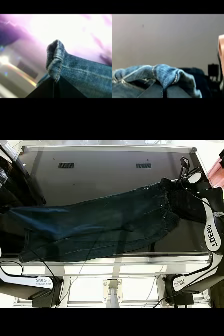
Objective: Fold the clothes and pants, and hang the long-sleeved shirts on hangers.
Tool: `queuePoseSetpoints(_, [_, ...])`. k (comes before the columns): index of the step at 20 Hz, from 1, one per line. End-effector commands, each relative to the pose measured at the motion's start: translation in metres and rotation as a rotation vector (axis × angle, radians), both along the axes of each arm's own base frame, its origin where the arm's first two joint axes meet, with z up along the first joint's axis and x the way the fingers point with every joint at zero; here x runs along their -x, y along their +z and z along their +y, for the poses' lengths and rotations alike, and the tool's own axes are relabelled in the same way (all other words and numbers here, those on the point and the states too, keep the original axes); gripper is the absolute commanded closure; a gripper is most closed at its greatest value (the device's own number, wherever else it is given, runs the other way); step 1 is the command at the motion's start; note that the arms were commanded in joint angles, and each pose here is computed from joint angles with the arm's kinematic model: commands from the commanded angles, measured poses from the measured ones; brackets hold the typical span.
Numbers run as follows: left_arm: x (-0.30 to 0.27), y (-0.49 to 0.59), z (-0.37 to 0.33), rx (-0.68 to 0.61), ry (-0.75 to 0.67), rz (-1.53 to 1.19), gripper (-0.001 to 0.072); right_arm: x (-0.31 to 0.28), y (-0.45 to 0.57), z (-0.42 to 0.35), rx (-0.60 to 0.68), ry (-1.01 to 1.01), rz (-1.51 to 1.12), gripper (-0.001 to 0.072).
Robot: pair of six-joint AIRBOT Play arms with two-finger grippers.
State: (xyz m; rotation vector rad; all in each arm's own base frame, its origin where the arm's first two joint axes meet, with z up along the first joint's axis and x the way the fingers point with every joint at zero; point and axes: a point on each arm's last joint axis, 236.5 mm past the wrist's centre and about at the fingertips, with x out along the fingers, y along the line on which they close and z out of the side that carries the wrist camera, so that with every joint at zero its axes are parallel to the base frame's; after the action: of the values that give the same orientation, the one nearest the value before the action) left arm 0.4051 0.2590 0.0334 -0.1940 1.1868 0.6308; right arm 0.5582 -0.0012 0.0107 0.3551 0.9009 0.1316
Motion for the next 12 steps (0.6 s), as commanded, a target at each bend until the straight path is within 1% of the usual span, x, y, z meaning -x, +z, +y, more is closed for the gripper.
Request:
queuePoseSetpoints(1, [-0.047,-0.012,0.016,-0.045,0.001,-0.159,0.0685,-0.039,0.009,0.0,-0.011,-0.073,-0.117,0.0689])
queuePoseSetpoints(3, [-0.06,-0.013,0.021,-0.061,-0.009,-0.204,0.0685,-0.058,0.01,0.013,-0.012,-0.055,-0.145,0.0688])
queuePoseSetpoints(7, [-0.072,-0.019,0.024,-0.065,-0.016,-0.222,0.0684,-0.081,-0.003,0.032,-0.055,-0.046,-0.121,0.0684])
queuePoseSetpoints(9, [-0.078,-0.016,0.022,-0.053,-0.015,-0.254,0.0674,-0.088,0.0,0.032,-0.062,-0.049,-0.124,0.0638])
queuePoseSetpoints(10, [-0.081,-0.015,0.02,-0.039,-0.012,-0.267,0.0652,-0.089,0.003,0.031,-0.058,-0.043,-0.125,0.0602])
queuePoseSetpoints(11, [-0.082,-0.015,0.017,-0.024,-0.007,-0.273,0.0526,-0.089,0.006,0.03,-0.05,-0.032,-0.118,0.055])
queuePoseSetpoints(12, [-0.081,-0.016,0.014,-0.008,-0.003,-0.271,0.0424,-0.086,0.009,0.031,-0.049,-0.017,-0.105,0.0458])
